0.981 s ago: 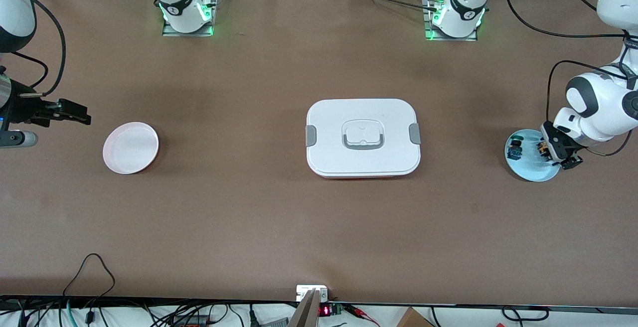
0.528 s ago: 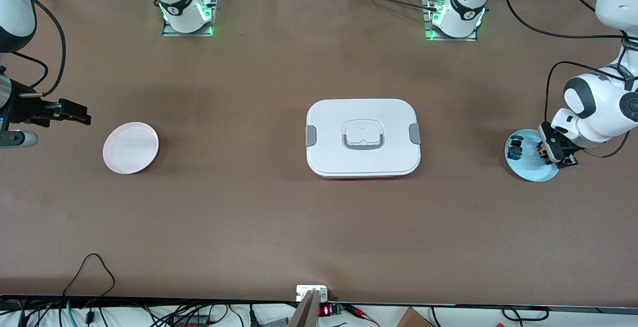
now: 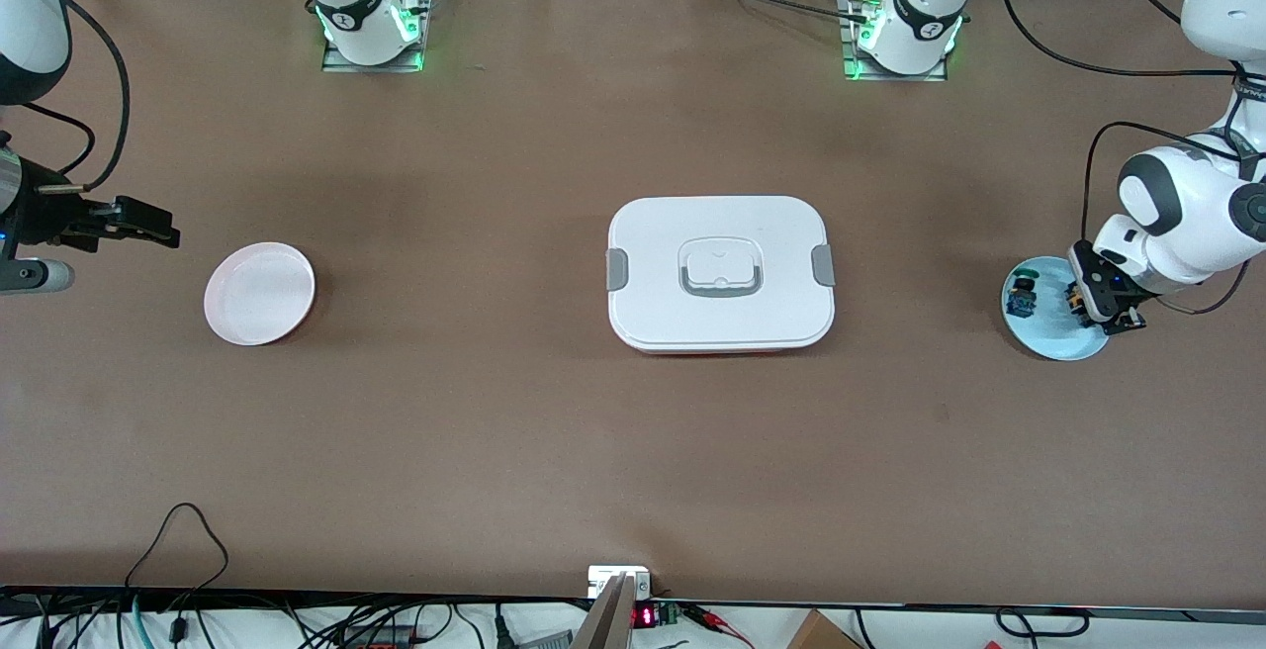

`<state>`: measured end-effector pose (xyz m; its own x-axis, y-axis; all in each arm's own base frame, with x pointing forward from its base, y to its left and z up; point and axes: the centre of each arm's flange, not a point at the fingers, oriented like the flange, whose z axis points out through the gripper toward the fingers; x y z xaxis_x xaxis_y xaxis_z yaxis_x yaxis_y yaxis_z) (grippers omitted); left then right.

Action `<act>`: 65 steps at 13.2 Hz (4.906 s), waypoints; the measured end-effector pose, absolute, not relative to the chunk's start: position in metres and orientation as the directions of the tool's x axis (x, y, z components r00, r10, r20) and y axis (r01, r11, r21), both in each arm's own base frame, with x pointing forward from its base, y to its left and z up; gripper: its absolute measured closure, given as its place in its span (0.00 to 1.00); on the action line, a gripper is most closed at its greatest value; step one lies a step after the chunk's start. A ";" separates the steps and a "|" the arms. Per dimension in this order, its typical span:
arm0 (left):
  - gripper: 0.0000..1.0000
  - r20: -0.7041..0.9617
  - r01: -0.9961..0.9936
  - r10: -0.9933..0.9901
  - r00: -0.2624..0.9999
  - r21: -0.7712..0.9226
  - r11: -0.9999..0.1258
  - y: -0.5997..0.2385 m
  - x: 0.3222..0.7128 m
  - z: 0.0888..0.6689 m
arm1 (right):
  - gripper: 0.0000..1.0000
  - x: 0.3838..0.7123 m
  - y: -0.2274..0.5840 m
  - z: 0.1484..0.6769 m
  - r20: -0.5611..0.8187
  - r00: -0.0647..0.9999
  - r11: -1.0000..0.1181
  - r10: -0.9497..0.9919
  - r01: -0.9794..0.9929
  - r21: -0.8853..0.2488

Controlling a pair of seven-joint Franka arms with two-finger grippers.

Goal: Transfer orange switch to right arm and place
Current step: 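Lower the left gripper and close it on the orange switch, then lift the orange switch with the left gripper over the white box, then hold the switch with the left gripper while the right gripper reaches toward it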

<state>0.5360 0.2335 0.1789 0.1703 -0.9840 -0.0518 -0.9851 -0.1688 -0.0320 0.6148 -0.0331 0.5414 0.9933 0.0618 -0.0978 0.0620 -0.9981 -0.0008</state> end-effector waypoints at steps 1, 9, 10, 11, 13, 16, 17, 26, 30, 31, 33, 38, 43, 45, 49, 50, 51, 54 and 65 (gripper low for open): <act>0.28 -0.051 -0.985 -0.984 0.169 -0.032 -0.167 0.233 0.538 0.182 | 0.00 0.615 -0.035 0.542 -0.097 0.993 -0.998 0.059 0.059 -0.001; 0.28 0.000 -0.991 -0.994 0.109 0.084 -0.108 0.202 0.597 0.291 | 0.00 0.613 -0.043 0.546 -0.089 0.996 -1.000 0.016 0.016 0.002; 0.28 0.034 -0.987 -0.992 0.121 0.114 -0.117 0.195 0.598 0.303 | 0.00 0.614 -0.038 0.546 -0.088 0.996 -1.000 0.023 0.024 0.001; 0.28 0.087 -0.980 -0.986 0.140 0.153 -0.126 0.188 0.597 0.312 | 0.00 0.614 -0.031 0.547 -0.086 0.996 -1.000 0.030 0.030 0.001; 0.28 0.261 -0.969 -0.952 0.162 0.223 -0.104 0.173 0.591 0.323 | 0.00 0.613 -0.023 0.554 -0.074 0.997 -0.999 0.037 0.037 0.000; 0.28 0.505 -0.950 -0.841 0.196 0.309 -0.036 0.144 0.585 0.335 | 0.00 0.610 -0.023 0.562 -0.063 0.997 -0.999 0.036 0.036 0.000; 0.28 0.568 -0.941 -0.795 0.212 0.337 -0.010 0.132 0.583 0.340 | 0.00 0.610 -0.023 0.562 -0.063 0.997 -0.999 0.036 0.036 0.000; 0.28 0.973 -0.930 -0.074 0.216 0.229 0.289 -0.053 0.578 0.389 | 0.00 0.609 -0.028 0.554 -0.082 0.997 -0.996 0.001 -0.006 -0.085; 0.28 0.973 -0.954 0.075 0.220 0.198 0.227 -0.126 0.551 0.401 | 0.00 0.599 -0.031 0.550 -0.163 0.986 -0.946 -0.027 -0.078 -0.314; 0.28 0.969 -0.956 0.096 0.228 0.205 0.208 -0.146 0.545 0.400 | 0.00 0.598 -0.027 0.551 -0.169 0.985 -0.933 -0.025 -0.083 -0.350; 0.28 0.966 -0.964 0.117 0.229 0.209 0.161 -0.183 0.536 0.397 | 0.00 0.600 -0.017 0.552 -0.167 0.986 -0.898 -0.019 -0.090 -0.430; 0.28 0.982 -0.984 0.076 0.173 0.169 0.061 -0.216 0.534 0.418 | 0.00 0.606 0.023 0.552 -0.191 0.981 -0.728 0.033 -0.107 -0.677; 0.28 0.993 -0.993 0.005 0.118 0.118 0.017 -0.225 0.526 0.447 | 0.00 0.607 0.054 0.486 -0.338 0.940 -0.430 0.053 -0.284 -0.857; 0.28 0.993 -0.993 0.002 0.120 0.120 0.014 -0.225 0.526 0.447 | 0.00 0.604 0.072 0.461 -0.382 0.922 -0.339 0.064 -0.340 -0.877; 0.28 0.992 -0.992 0.001 0.123 0.123 0.011 -0.224 0.526 0.446 | 0.00 0.595 0.151 0.474 -0.358 0.922 -0.285 0.144 -0.308 -0.908; 0.28 0.992 -0.992 0.001 0.123 0.123 0.010 -0.223 0.526 0.446 | 0.00 0.593 0.174 0.478 -0.347 0.925 -0.270 0.153 -0.299 -0.915; 0.28 0.992 -0.992 0.001 0.124 0.124 0.008 -0.222 0.526 0.446 | 0.00 0.590 0.194 0.481 -0.338 0.928 -0.265 0.154 -0.291 -0.919; 0.28 0.992 -0.992 0.001 0.125 0.125 0.007 -0.221 0.527 0.446 | 0.00 0.581 0.250 0.485 -0.328 0.930 -0.219 0.165 -0.289 -0.932; 0.28 0.992 -0.992 0.001 0.126 0.126 0.006 -0.221 0.527 0.446 | 0.00 0.555 0.361 0.473 -0.325 0.938 -0.053 0.117 -0.321 -0.946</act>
